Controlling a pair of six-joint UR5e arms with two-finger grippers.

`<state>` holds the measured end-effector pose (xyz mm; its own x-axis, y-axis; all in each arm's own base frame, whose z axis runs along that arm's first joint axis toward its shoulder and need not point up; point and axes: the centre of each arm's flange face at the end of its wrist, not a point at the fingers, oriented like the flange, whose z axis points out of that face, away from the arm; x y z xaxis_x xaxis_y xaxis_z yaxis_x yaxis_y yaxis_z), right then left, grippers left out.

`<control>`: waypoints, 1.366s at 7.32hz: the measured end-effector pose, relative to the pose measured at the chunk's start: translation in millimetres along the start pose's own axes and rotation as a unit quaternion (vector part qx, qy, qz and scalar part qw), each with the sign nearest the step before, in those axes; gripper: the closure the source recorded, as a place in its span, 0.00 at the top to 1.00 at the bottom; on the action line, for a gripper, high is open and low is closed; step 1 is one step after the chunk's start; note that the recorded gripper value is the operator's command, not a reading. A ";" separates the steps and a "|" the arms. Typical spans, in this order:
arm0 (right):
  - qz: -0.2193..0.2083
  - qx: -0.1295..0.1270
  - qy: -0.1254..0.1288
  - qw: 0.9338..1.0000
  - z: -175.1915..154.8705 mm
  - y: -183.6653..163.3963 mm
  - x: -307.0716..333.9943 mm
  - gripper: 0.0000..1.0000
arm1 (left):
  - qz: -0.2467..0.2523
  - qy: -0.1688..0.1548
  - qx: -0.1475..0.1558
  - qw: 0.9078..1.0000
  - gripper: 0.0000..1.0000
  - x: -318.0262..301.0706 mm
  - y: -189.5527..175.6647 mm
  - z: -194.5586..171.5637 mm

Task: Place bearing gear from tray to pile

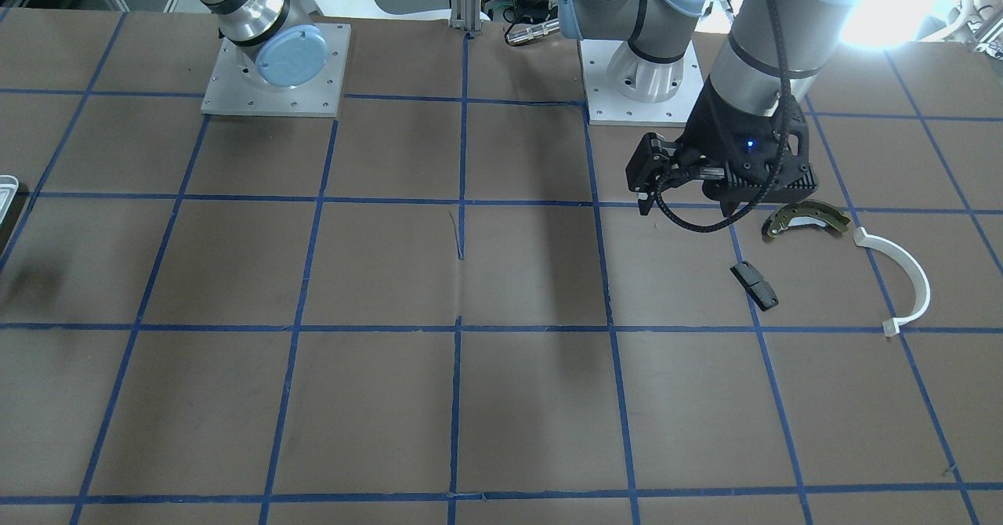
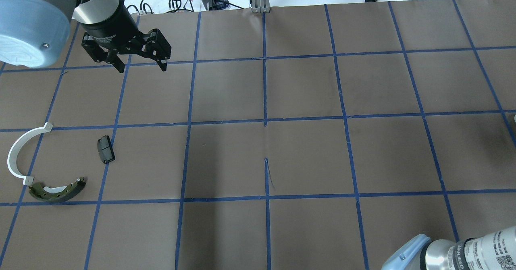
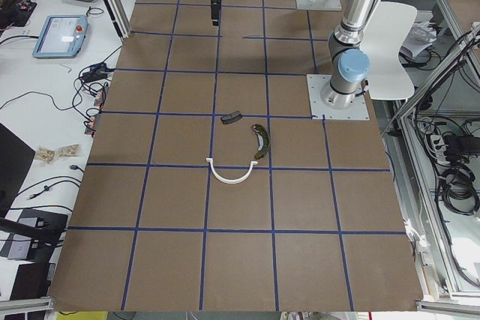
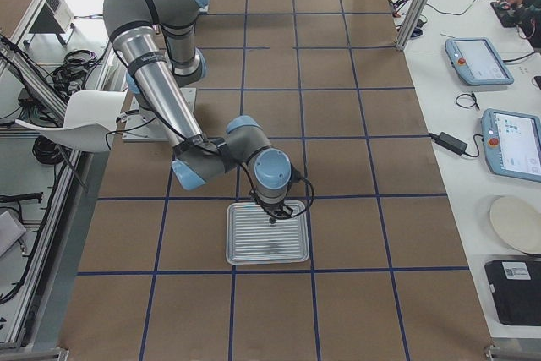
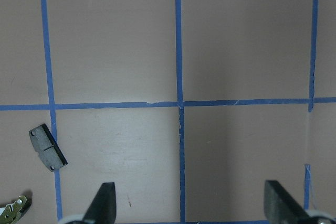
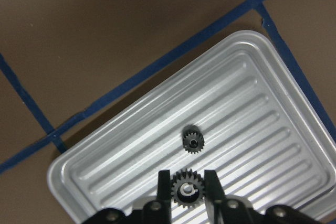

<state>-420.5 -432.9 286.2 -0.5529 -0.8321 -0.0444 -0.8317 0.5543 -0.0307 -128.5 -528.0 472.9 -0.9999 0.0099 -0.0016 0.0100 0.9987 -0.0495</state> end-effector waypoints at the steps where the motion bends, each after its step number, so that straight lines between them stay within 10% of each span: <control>1: 0.026 0.005 -0.022 0.999 -26.4 -36.8 -19.8 0.17 | 0.000 0.000 0.000 1.000 1.00 0.0 0.0 0.1; 5: 0.159 0.000 -0.052 0.986 -71.1 -216.9 -150.8 0.18 | 0.001 0.000 0.001 1.000 1.00 -0.5 0.2 -0.7; 10: 0.355 0.034 -0.051 0.933 -41.7 -453.7 -275.4 0.20 | 0.000 -0.001 -0.002 1.000 1.00 -0.8 -0.6 2.4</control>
<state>107.1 -456.1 354.0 -0.9527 -0.2502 -0.1723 -0.2505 0.9679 -0.0204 -127.8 -528.8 470.5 -0.9999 0.0101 -0.0027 0.0102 0.9989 -0.0449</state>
